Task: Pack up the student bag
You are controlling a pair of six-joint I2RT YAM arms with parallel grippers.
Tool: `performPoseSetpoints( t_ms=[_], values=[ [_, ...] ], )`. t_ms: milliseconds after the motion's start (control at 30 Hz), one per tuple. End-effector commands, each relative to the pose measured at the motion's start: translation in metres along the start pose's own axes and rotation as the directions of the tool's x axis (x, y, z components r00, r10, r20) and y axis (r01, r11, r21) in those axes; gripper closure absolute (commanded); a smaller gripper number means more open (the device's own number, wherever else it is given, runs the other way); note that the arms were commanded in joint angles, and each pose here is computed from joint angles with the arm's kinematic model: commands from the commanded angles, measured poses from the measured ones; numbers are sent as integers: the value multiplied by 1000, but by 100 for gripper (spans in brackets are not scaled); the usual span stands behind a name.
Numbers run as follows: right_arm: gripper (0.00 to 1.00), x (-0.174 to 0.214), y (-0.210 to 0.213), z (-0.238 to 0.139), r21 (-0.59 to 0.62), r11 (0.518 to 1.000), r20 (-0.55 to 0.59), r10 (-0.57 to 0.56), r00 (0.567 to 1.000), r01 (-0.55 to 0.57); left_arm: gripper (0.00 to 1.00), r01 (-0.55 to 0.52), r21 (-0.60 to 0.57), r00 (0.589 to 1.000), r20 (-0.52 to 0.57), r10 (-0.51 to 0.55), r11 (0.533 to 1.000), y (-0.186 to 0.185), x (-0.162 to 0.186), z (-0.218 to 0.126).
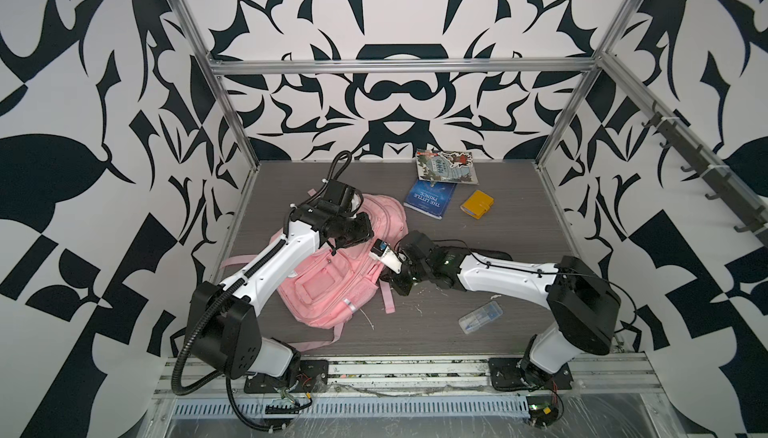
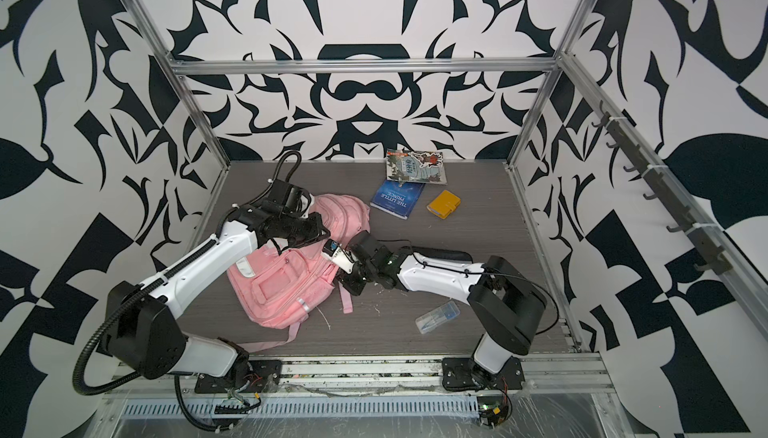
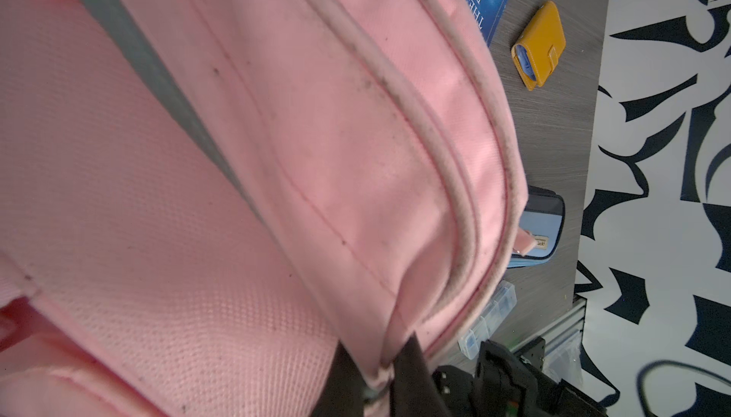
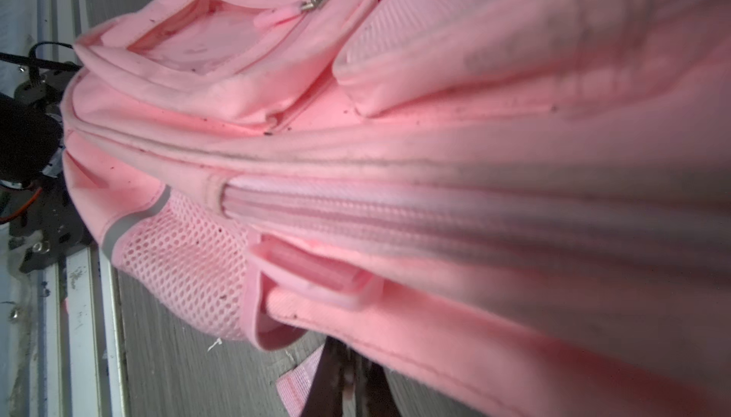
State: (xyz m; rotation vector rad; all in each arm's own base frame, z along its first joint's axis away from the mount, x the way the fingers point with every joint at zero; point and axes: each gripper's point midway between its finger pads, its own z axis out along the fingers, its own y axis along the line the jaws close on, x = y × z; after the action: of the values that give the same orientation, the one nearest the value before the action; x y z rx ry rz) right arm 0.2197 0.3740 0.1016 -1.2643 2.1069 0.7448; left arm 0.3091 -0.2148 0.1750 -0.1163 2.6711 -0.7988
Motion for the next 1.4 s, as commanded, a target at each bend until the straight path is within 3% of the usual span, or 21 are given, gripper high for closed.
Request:
performPoseSetpoints(
  t_ms=[0, 267, 433, 567, 700, 833, 967, 1067, 1167, 1200, 1367],
  values=[
    [100, -37, 18, -19, -66, 997, 144, 42, 989, -33, 100, -57, 43, 991, 127, 51, 997, -11, -27, -14],
    [73, -53, -11, -76, 69, 985, 223, 139, 965, -158, 100, -251, -9, 958, 141, 250, 968, -13, -39, -13],
    [56, -66, -45, -127, 198, 926, 324, 248, 913, -322, 100, -438, -34, 889, 133, 438, 898, -22, -42, -10],
    [49, -65, -84, -169, 282, 805, 434, 378, 818, -522, 100, -553, -50, 825, 107, 555, 832, -26, -40, 1],
    [43, -52, -118, -205, 320, 643, 553, 470, 688, -696, 100, -657, -72, 750, 45, 660, 751, -23, -25, 14],
    [36, -31, -157, -228, 374, 498, 586, 528, 615, -783, 100, -666, -75, 745, -23, 667, 742, -12, -10, 16],
    [35, -15, -212, -236, 342, 436, 582, 597, 552, -832, 100, -681, -93, 732, -104, 673, 727, 10, 11, 23],
    [35, -9, -250, -245, 363, 410, 555, 626, 548, -837, 100, -687, -135, 724, -207, 658, 713, 30, 29, 30],
    [34, -11, -269, -241, 388, 441, 523, 618, 587, -810, 100, -662, -182, 747, -245, 618, 727, 42, 35, 33],
    [29, -12, -271, -238, 394, 454, 513, 612, 602, -799, 100, -649, -194, 758, -252, 602, 736, 44, 36, 32],
    [25, -3, -282, -225, 420, 461, 486, 614, 622, -782, 67, -581, -214, 813, -208, 545, 785, 31, 30, 18]
  ],
)
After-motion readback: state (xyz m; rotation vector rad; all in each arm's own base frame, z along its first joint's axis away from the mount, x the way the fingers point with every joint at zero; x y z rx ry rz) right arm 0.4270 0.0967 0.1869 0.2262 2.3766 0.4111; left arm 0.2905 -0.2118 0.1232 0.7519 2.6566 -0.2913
